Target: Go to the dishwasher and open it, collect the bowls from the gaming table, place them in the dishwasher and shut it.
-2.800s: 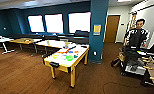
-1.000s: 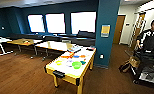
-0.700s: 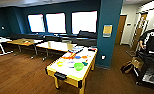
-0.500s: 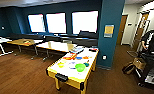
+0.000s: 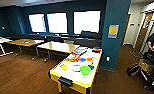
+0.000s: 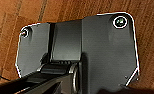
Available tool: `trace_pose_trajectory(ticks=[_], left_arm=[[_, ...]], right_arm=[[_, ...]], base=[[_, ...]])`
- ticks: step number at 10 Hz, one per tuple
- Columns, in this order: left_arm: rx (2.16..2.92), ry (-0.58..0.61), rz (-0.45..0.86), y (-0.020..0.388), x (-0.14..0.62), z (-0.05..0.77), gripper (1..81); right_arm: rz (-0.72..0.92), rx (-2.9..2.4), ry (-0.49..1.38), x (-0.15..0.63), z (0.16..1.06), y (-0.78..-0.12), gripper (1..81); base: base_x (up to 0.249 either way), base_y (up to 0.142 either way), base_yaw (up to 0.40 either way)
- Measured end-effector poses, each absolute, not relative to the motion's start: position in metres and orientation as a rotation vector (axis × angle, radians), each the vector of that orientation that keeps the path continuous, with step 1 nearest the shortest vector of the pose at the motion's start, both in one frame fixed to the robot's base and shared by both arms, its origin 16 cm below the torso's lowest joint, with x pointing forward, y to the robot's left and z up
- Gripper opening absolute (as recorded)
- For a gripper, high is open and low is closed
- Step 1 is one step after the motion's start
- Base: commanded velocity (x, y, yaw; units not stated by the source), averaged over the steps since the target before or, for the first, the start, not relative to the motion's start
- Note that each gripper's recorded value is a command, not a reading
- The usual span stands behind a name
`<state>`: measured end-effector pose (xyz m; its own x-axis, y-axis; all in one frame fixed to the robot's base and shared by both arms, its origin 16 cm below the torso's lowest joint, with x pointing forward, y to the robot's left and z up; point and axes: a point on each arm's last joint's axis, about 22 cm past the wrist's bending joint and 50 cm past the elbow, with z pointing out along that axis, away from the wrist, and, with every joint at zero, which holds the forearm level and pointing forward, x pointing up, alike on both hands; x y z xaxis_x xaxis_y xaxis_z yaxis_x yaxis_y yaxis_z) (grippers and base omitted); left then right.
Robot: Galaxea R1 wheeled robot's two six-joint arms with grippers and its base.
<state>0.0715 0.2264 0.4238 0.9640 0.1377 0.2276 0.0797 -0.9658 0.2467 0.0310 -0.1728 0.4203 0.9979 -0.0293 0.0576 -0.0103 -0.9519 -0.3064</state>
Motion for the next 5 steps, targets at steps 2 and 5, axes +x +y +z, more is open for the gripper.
trace_pose_trajectory(ticks=[2, 5], left_arm=[[2.877, 0.162, 0.355, 0.2260, 0.0711, 0.4237, 81.1], [2.876, 0.162, 0.353, 0.2248, 0.0690, 0.4236, 81.1]], right_arm=[[-0.088, -2.829, 0.029, 0.0312, 0.4202, -0.1728, 81.1], [-0.088, -2.829, 0.029, 0.0308, 0.4203, -0.1728, 81.1]], base=[[0.140, 0.171, 0.000], [0.140, 0.177, 0.000]])
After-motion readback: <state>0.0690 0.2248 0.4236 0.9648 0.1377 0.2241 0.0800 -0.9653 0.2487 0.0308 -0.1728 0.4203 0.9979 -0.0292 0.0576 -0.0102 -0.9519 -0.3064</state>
